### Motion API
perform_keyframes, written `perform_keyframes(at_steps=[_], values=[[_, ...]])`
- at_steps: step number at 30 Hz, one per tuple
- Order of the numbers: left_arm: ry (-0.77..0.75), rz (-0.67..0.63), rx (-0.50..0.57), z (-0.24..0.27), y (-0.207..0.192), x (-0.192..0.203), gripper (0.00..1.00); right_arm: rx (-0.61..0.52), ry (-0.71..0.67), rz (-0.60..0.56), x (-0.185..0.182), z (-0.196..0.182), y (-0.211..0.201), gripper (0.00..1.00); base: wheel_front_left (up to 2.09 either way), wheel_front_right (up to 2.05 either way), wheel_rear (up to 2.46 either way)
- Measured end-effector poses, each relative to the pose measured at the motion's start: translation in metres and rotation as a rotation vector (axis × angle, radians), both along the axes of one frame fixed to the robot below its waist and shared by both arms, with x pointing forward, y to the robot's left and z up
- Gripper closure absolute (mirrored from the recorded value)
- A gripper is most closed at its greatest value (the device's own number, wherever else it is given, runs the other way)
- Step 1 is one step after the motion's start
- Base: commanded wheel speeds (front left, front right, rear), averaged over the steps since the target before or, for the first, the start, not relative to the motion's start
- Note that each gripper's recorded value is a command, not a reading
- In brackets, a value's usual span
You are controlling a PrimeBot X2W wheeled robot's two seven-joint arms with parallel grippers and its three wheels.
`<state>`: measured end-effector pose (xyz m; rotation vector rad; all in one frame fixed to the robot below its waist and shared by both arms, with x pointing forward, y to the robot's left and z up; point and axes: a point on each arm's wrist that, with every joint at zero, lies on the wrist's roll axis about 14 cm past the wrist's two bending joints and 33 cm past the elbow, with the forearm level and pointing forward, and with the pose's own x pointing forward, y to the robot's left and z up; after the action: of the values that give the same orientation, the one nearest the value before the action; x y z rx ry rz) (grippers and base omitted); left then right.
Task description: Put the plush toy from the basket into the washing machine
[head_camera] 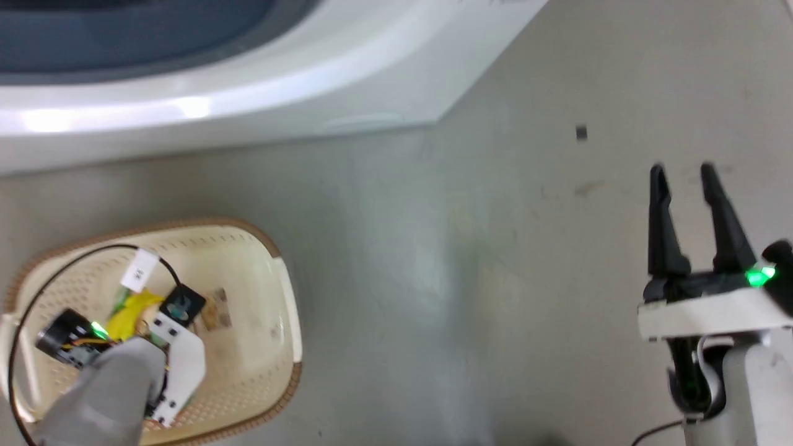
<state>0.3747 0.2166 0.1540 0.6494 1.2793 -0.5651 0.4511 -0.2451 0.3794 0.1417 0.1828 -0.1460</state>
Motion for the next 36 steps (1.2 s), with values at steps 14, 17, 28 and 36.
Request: perform_keyframes(at_steps=[14,17,28,36], values=[[-0.265,0.108,-0.192,0.086,-0.03,-0.005,1.0,0.011,-0.088,0.047,-0.034,0.052,0.021,0.0,0.0,0.0,0.0],[-0.326,0.135,-0.232,0.102,-0.034,-0.007,1.0,0.017,-0.11,0.062,-0.04,0.061,0.027,0.0,0.0,0.0,0.0],[-0.554,0.23,-0.353,0.161,-0.052,-0.002,1.0,0.029,-0.169,0.12,-0.059,0.087,0.047,0.0,0.0,0.0,0.0],[-0.758,0.264,-0.432,0.212,-0.064,0.016,1.0,0.033,-0.2,0.152,-0.072,0.099,0.057,0.0,0.0,0.0,0.0]])
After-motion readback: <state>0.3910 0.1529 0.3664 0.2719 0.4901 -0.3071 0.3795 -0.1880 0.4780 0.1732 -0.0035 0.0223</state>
